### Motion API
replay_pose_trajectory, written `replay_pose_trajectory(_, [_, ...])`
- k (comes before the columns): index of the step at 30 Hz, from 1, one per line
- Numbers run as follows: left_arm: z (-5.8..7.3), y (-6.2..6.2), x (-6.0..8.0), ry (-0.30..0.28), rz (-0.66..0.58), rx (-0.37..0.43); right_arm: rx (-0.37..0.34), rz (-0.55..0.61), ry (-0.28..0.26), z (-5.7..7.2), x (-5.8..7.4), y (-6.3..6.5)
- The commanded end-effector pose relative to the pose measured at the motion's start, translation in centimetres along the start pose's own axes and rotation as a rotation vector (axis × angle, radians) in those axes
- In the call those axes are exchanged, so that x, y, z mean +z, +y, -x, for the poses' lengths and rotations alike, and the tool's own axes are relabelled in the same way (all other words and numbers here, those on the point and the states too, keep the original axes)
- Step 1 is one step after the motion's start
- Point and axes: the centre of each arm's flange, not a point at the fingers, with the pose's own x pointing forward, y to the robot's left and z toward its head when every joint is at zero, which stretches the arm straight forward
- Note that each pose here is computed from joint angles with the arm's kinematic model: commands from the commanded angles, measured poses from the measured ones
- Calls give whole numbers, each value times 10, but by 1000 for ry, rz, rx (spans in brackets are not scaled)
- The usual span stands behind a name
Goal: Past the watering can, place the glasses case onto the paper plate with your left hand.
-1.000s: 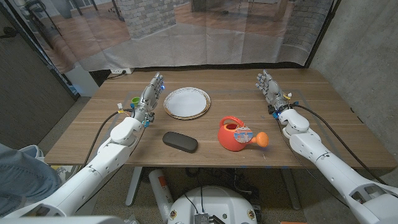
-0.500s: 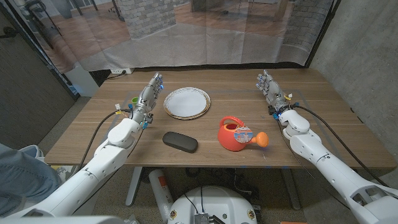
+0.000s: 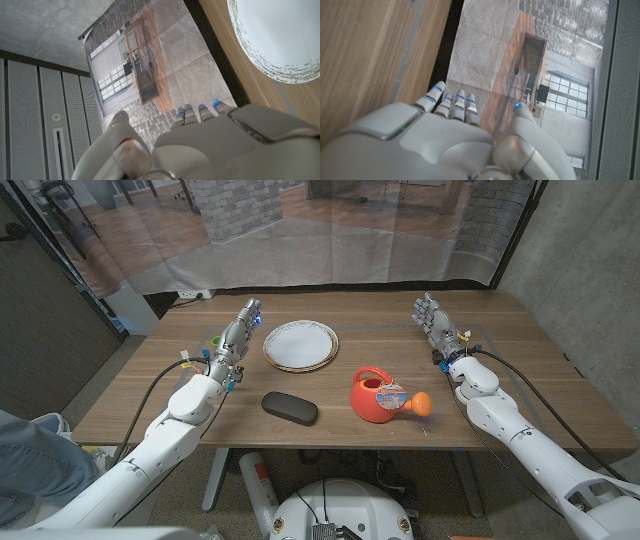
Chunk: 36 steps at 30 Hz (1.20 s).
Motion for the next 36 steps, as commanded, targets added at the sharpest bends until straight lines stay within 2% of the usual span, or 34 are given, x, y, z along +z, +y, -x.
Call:
replay_pose_trajectory(1, [10,0,6,-11,-30,-16,3,4,2,-1,0,3])
replay_pose_trajectory(13, [25,0,3,-2,-45,-20,4,8,5,0,0,4])
replay_pose_trajectory(36, [43,-8,14,-9,-114,-41,15,25,-5,-1,6,2])
